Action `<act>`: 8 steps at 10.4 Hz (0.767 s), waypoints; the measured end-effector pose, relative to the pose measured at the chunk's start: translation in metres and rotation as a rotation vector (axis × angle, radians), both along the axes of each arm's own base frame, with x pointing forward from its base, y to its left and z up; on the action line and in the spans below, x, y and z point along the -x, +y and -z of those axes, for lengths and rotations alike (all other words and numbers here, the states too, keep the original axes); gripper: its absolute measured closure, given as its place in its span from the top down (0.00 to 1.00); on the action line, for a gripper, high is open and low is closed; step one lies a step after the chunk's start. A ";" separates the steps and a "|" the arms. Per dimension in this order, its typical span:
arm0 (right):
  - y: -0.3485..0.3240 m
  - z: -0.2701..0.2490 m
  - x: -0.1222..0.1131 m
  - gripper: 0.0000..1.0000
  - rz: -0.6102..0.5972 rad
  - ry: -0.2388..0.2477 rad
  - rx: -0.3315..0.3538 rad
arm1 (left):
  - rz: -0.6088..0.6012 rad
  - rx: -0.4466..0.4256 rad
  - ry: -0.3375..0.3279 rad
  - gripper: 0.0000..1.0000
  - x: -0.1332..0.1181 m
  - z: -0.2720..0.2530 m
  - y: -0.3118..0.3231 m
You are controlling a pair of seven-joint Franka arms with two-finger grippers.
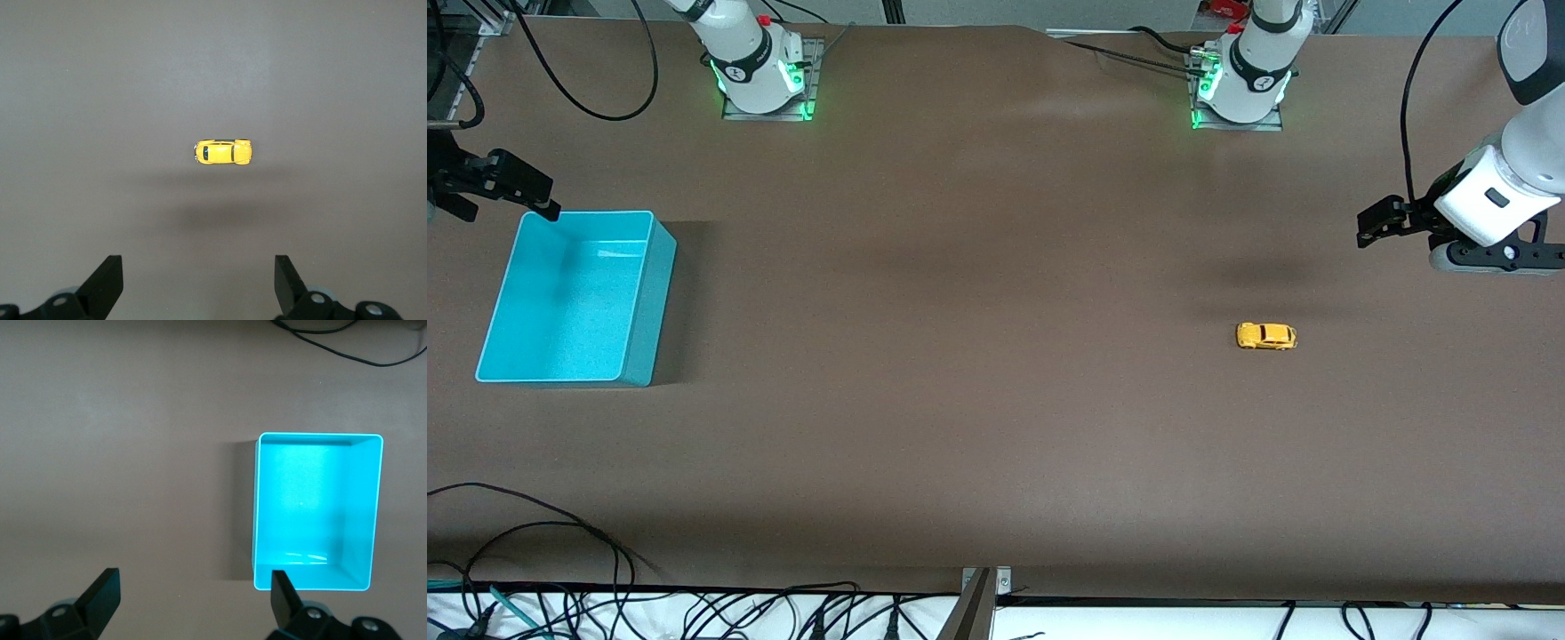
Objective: Wind up and store yellow beetle car
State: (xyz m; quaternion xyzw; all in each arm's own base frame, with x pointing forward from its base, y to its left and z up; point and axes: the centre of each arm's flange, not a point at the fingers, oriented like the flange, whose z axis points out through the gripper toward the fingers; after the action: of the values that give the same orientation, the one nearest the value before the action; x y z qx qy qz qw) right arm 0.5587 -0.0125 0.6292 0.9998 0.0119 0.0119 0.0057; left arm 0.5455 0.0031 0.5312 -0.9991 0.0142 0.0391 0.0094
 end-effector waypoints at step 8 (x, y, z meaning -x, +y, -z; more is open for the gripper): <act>0.000 0.000 0.000 1.00 0.000 -0.002 0.000 | -0.001 0.000 0.010 1.00 0.001 0.001 0.000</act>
State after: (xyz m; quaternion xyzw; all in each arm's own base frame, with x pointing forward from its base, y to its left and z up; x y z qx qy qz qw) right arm 0.5589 -0.0122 0.6293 0.9998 0.0119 0.0129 0.0057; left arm 0.5444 0.0031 0.5303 -0.9989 0.0135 0.0439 0.0093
